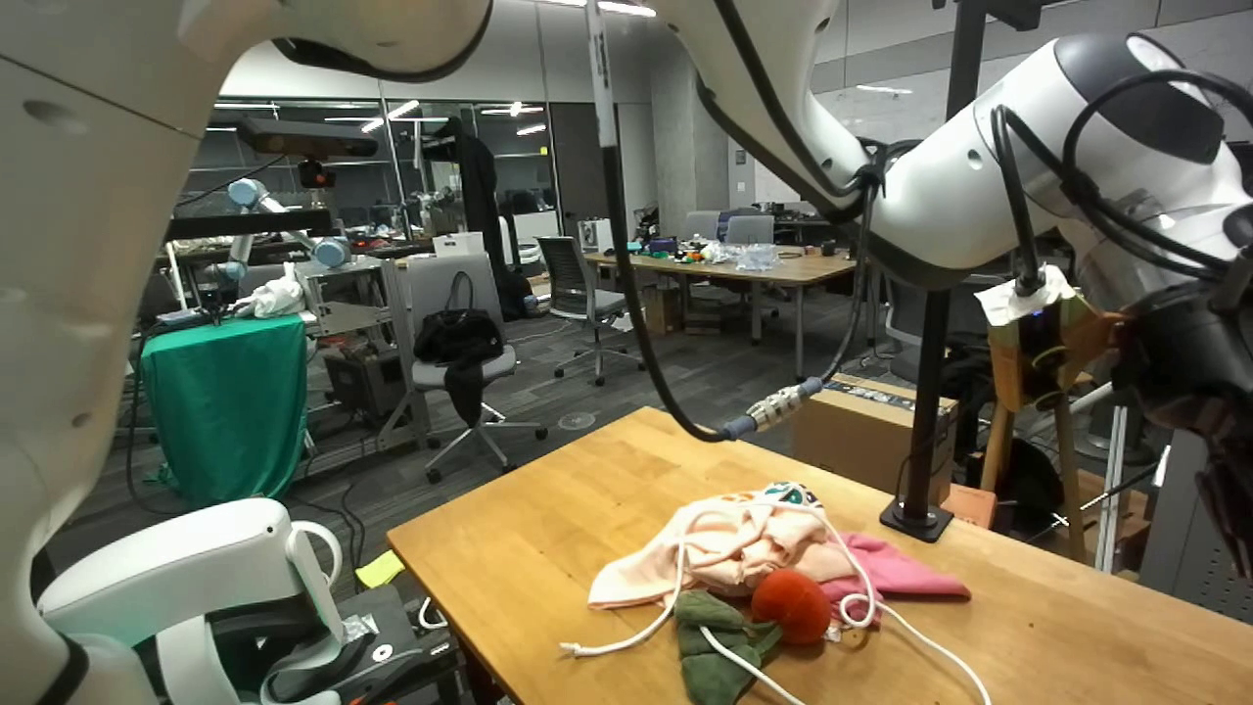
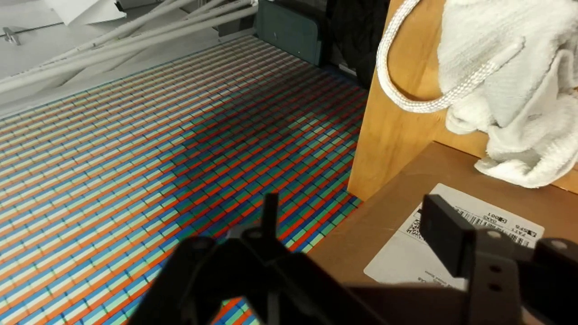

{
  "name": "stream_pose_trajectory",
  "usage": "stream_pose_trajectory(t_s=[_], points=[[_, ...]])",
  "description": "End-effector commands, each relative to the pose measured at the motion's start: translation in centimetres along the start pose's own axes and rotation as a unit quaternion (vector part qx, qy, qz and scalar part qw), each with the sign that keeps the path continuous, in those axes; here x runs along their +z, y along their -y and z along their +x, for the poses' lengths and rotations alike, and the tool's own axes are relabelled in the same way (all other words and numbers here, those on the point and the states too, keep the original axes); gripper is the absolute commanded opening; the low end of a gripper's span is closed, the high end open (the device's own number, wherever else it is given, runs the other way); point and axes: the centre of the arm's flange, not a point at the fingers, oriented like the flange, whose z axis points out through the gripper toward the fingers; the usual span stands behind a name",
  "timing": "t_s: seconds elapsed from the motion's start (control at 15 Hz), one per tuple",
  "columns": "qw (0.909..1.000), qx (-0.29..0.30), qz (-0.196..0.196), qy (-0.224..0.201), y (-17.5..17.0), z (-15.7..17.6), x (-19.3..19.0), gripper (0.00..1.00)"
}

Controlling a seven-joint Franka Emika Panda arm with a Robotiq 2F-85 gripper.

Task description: Move the white towel to the right front corner, then move it to the left back corner, then move the rope to the right back corner, then move the peach shirt to the left front corner, then move the pink shirt away from you, then move the turnip plushie closer to you

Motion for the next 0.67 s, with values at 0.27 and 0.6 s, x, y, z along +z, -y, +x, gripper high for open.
stream_pose_trajectory(t_s=[0.27,0.6], points=[[0.9891,-0.129,0.069,0.011,2.9,-4.7,-0.5,1.00],[0.9619,-0.234,0.138,0.031,6.4,-8.6,1.5,1.00]])
